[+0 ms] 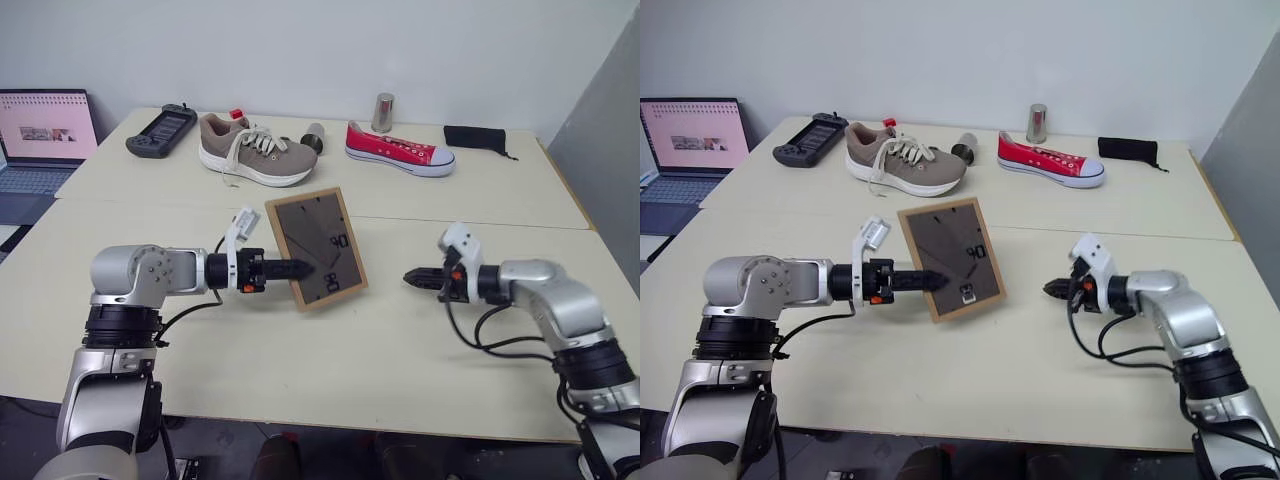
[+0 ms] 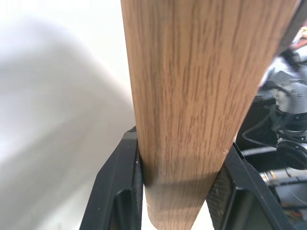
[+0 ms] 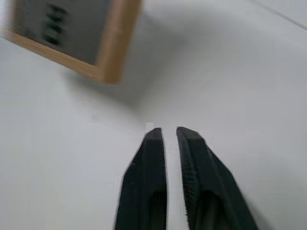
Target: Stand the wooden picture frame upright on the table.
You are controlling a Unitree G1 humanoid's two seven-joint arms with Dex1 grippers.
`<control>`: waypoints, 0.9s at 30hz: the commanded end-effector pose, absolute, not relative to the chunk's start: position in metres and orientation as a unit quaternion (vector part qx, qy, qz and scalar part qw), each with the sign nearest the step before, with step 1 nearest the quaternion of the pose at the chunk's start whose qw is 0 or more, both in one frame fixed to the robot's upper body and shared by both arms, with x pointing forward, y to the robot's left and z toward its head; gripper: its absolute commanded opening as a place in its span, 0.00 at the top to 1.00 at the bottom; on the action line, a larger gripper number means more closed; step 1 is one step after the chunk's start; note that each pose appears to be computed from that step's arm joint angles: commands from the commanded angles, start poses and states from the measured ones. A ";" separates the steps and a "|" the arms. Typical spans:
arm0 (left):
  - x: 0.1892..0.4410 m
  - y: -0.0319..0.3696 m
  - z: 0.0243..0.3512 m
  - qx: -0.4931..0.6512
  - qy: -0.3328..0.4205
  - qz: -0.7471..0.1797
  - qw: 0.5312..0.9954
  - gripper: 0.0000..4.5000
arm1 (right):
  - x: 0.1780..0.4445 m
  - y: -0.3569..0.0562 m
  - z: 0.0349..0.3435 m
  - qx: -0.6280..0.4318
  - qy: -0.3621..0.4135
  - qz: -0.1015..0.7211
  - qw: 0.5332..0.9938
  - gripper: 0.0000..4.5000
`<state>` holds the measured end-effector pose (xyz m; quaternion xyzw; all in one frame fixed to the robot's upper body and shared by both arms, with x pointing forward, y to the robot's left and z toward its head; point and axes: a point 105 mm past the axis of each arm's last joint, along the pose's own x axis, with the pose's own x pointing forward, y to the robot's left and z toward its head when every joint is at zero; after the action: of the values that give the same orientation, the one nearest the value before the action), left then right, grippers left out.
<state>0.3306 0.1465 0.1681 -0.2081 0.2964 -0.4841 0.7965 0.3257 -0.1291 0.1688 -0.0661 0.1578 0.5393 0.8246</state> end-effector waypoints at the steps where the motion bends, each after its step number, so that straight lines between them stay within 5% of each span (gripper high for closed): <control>1: 0.331 0.146 0.192 -0.187 0.252 -0.506 0.803 0.71 | 0.310 -0.105 0.215 -0.056 0.103 0.613 0.781 0.67; 14: 0.319 0.133 0.191 -0.164 0.273 -0.545 0.776 0.71 | 0.338 -0.043 0.232 -0.092 0.039 0.641 0.761 0.01; 27: 0.316 0.132 0.186 -0.161 0.281 -0.545 0.773 0.71 | 0.310 -0.011 0.243 -0.078 0.021 0.708 0.701 0.00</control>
<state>0.3199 0.1362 0.1734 -0.1691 0.3054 -0.5205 0.7792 0.3249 -0.0167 0.2247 -0.0691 0.0485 0.6802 0.7282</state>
